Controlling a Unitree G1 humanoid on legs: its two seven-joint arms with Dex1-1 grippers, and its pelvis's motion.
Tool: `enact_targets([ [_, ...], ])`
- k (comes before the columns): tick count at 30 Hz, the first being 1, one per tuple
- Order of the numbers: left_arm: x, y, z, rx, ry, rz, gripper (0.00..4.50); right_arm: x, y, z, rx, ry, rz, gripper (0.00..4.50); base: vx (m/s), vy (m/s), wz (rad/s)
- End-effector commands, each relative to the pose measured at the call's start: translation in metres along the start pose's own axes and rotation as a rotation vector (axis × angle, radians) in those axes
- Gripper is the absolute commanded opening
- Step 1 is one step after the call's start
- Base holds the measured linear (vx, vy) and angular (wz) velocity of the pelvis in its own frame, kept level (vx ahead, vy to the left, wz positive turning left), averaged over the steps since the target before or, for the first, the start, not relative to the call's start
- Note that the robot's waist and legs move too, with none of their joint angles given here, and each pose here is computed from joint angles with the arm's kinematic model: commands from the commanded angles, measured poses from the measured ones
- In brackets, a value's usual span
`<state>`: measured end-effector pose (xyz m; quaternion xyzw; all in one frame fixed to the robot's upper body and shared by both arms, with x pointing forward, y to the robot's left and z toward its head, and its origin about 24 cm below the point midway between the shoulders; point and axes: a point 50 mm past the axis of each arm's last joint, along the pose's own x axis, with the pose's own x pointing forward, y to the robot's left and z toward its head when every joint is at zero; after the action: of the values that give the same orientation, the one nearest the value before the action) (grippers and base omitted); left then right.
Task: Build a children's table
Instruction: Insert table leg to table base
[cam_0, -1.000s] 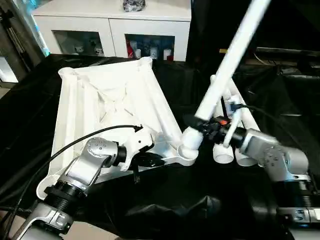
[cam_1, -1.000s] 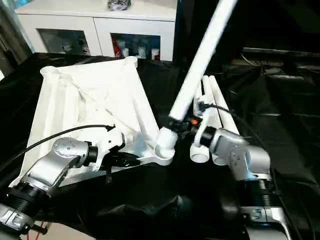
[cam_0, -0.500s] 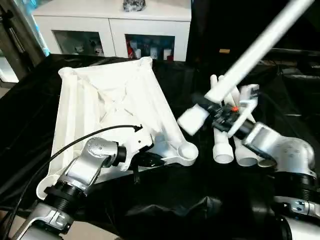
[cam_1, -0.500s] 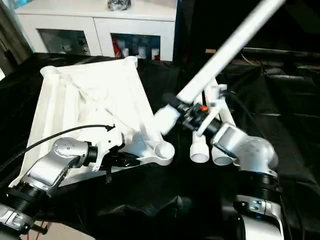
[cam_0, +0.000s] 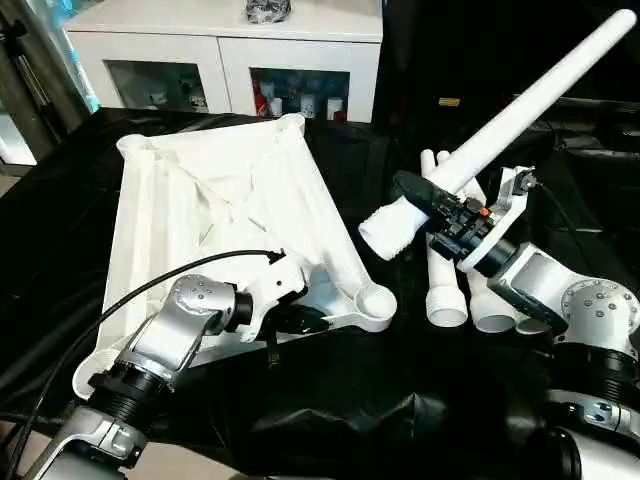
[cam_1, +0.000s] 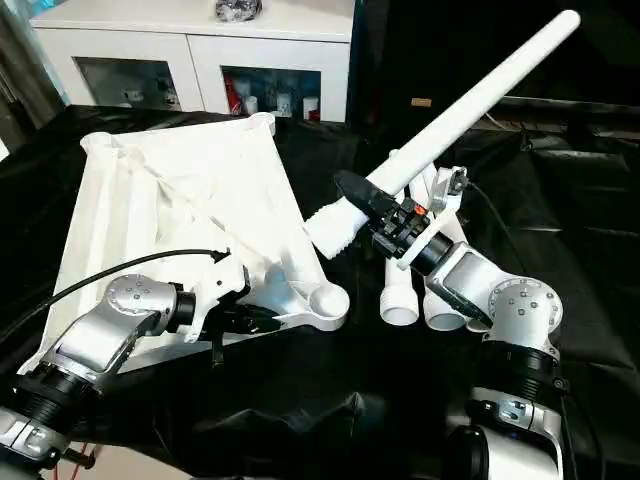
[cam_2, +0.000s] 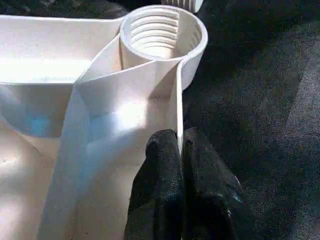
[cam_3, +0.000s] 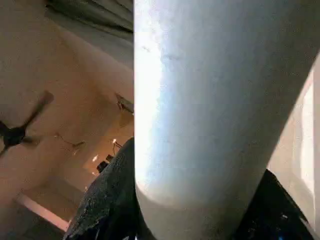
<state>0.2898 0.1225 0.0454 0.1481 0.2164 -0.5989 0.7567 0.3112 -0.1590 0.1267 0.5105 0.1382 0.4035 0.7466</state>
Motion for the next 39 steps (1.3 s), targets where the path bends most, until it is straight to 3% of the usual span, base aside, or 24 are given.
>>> enact_targets([
  [1, 0.002, -0.005, 0.000, -0.010, -0.013, -0.043, 0.00, 0.004, 0.012, 0.004, -0.030, 0.005, 0.031, 1.89, 0.000, 0.000, 0.00],
  [4, 0.002, -0.005, 0.000, -0.007, -0.013, -0.040, 0.00, 0.005, 0.011, 0.001, -0.084, 0.040, -0.007, 1.89, 0.000, 0.000, 0.00],
  [5, 0.002, -0.004, 0.000, -0.004, -0.005, -0.030, 0.28, 0.005, 0.011, 0.000, -0.101, 0.052, -0.021, 1.89, 0.000, 0.000, 0.00],
  [11, -0.006, -0.002, 0.011, -0.007, -0.081, -0.033, 0.71, 0.007, 0.012, -0.002, -0.151, 0.079, -0.046, 1.89, 0.000, 0.000, 0.00],
  [18, -0.026, 0.003, 0.019, -0.019, -0.130, -0.016, 1.20, 0.010, 0.015, -0.003, -0.202, 0.088, -0.055, 1.89, 0.000, 0.000, 0.00],
  [22, -0.047, 0.018, 0.033, -0.078, -0.248, 0.049, 1.56, 0.009, 0.015, -0.005, -0.300, 0.134, -0.096, 1.89, 0.000, 0.000, 0.00],
  [27, -0.063, 0.036, 0.060, -0.168, -0.450, 0.118, 1.92, 0.008, 0.013, -0.006, -0.474, 0.203, -0.175, 1.89, 0.000, 0.000, 0.00],
  [30, -0.058, 0.035, 0.085, -0.249, -0.591, 0.078, 2.21, 0.010, 0.016, -0.005, -0.548, 0.234, -0.183, 1.89, 0.000, 0.000, 0.00],
  [31, -0.058, 0.035, 0.085, -0.249, -0.591, 0.078, 2.28, 0.010, 0.016, -0.005, -0.548, 0.234, -0.183, 1.89, 0.000, 0.000, 0.00],
  [33, -0.049, 0.032, 0.106, -0.317, -0.718, 0.036, 2.48, 0.014, 0.022, -0.008, -0.598, 0.264, -0.160, 1.89, 0.000, 0.000, 0.00],
  [39, -0.024, 0.017, 0.133, -0.383, -0.849, -0.082, 2.97, 0.025, 0.026, -0.013, -0.684, 0.276, -0.143, 1.89, 0.000, 0.000, 0.00],
])
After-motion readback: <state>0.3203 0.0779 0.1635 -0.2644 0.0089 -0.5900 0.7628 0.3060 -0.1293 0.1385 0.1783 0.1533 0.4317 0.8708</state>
